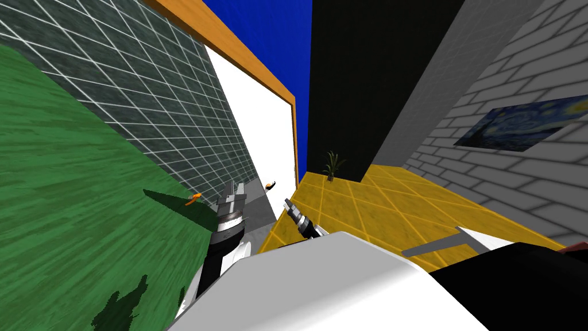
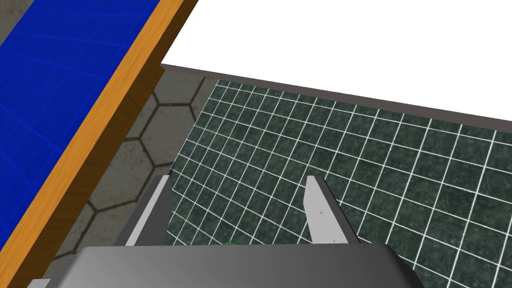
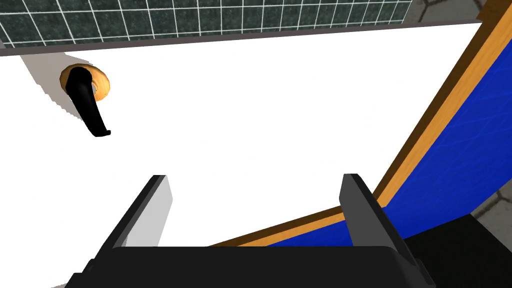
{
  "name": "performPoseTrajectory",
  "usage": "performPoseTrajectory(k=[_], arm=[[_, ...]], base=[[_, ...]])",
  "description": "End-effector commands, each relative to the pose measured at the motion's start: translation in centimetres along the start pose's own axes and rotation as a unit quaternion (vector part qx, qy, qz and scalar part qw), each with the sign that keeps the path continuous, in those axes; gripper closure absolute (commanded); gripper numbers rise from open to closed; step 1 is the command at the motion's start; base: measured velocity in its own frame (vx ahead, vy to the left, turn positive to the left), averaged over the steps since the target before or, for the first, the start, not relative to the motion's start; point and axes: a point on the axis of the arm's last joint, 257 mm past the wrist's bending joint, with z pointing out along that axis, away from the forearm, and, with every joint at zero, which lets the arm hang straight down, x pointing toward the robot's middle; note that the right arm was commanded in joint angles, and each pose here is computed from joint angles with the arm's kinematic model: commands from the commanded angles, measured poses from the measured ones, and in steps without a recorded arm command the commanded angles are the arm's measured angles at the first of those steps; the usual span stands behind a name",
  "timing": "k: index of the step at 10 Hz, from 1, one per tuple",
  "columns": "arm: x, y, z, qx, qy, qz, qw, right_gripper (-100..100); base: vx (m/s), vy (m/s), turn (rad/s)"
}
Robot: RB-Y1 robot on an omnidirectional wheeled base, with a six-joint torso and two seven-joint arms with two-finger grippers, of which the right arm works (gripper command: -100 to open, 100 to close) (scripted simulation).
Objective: Push the door open
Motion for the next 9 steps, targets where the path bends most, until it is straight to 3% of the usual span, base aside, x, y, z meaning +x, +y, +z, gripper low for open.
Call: performPoseTrajectory(k=[1, 5, 9], arm=[[1.0, -1.2, -0.29, 0.012, 0.013, 0.006, 0.9998, -100], [3.2, -3.7, -1.21, 0.038, 0.042, 0.018, 0.9982, -100], [5.7, -6.9, -2.87, 0.074, 0.080, 0.030, 0.9936, -100]], base=[[0.143, 0.013, -0.070], [0.117, 0.017, -0.056], [0.160, 0.033, -0.071]])
